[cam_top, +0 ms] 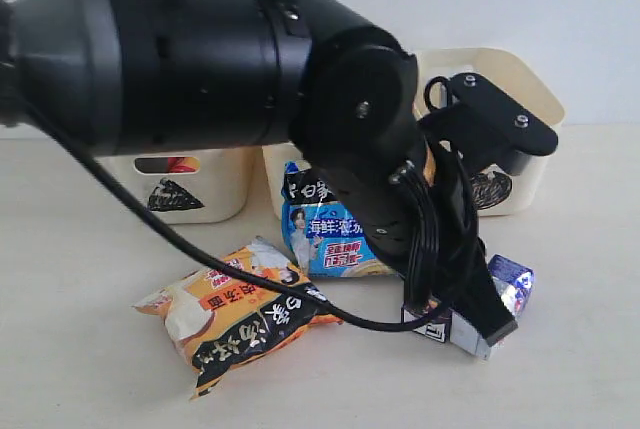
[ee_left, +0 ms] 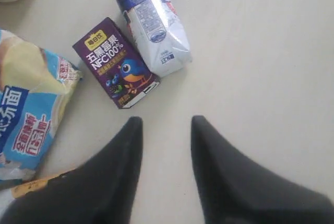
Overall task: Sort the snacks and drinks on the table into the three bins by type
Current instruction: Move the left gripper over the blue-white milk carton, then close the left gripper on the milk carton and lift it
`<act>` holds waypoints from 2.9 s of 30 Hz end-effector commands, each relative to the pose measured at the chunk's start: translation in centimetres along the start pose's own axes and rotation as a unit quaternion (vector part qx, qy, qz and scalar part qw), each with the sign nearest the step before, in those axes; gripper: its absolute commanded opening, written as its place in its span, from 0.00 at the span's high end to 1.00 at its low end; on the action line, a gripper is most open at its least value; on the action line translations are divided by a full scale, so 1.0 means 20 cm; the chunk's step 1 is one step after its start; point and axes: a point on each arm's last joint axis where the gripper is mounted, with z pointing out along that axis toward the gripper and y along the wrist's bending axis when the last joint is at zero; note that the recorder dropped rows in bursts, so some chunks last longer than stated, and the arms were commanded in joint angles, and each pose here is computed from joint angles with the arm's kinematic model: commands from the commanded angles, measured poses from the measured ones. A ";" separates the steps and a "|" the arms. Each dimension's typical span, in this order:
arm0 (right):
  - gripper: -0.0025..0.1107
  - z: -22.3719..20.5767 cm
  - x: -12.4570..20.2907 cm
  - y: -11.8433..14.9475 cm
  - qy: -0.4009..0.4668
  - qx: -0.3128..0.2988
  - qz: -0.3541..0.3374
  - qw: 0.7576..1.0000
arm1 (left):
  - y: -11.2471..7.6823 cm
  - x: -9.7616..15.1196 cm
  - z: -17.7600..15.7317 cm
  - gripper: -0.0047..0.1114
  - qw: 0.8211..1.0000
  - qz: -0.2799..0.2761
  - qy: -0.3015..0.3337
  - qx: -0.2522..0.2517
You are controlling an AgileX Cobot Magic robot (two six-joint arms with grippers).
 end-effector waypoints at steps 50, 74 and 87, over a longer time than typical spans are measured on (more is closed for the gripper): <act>0.98 0.00 0.00 0.00 -0.005 0.001 0.000 1.000 | 0.02 -0.17 0.65 0.24 0.997 -0.071 0.003 0.010; 0.98 0.00 0.00 0.00 -0.005 0.001 0.000 1.000 | -0.14 -0.14 0.72 0.26 0.999 -0.028 0.029 0.034; 0.98 0.00 0.00 0.00 -0.005 0.001 0.000 1.000 | -0.17 -0.19 0.65 0.26 0.998 -0.032 0.008 0.046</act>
